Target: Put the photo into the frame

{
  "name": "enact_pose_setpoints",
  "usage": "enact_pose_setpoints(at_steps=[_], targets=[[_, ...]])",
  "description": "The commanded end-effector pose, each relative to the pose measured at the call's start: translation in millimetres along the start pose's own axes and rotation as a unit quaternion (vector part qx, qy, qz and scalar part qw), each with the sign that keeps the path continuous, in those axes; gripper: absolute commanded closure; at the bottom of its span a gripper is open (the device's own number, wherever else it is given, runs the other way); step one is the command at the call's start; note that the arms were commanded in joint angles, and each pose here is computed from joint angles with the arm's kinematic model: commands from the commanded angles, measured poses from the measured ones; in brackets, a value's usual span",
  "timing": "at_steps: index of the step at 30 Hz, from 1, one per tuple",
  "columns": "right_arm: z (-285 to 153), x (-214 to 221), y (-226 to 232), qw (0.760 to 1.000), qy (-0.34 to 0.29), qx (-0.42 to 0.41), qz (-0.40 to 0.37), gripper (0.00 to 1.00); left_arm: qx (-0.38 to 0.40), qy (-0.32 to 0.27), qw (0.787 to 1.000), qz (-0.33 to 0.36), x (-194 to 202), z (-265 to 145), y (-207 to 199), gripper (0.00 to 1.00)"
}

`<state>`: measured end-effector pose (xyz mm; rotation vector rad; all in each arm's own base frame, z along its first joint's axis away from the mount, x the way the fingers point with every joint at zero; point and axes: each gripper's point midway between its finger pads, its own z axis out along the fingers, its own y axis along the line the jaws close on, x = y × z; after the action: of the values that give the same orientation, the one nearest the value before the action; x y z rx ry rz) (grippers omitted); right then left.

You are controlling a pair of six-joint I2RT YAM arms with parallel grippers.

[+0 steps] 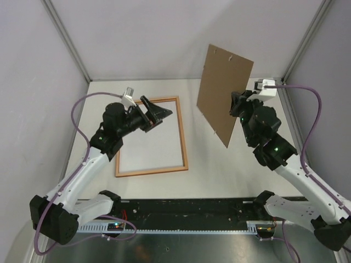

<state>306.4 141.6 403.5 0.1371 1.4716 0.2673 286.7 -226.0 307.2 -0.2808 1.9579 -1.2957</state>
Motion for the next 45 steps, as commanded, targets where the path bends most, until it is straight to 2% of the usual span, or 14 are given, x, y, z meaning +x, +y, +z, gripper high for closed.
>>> enact_pose_setpoints(at_steps=[1, 8, 22, 34, 45], targets=[[1, -6, 42, 0.978, 0.042, -0.130, 0.156, 1.00, 0.083, -0.006, 0.996, -0.036, 6, -8, -18, 0.01], [15, -27, 52, 0.956, 0.016, -0.151, 0.251, 1.00, 0.118, -0.016, 0.987, -0.112, 28, -11, 8, 0.01], [23, -53, 43, 0.912, -0.030, -0.114, 0.392, 1.00, 0.149, -0.085, 0.967, -0.187, 22, -29, 11, 0.02], [26, -30, 38, 0.869, -0.015, -0.112, 0.482, 1.00, 0.159, -0.126, 0.960, -0.192, 2, -18, 1, 0.02], [23, -13, 31, 0.848, -0.008, -0.110, 0.519, 1.00, 0.159, -0.129, 0.955, -0.213, -1, 3, 4, 0.04]])
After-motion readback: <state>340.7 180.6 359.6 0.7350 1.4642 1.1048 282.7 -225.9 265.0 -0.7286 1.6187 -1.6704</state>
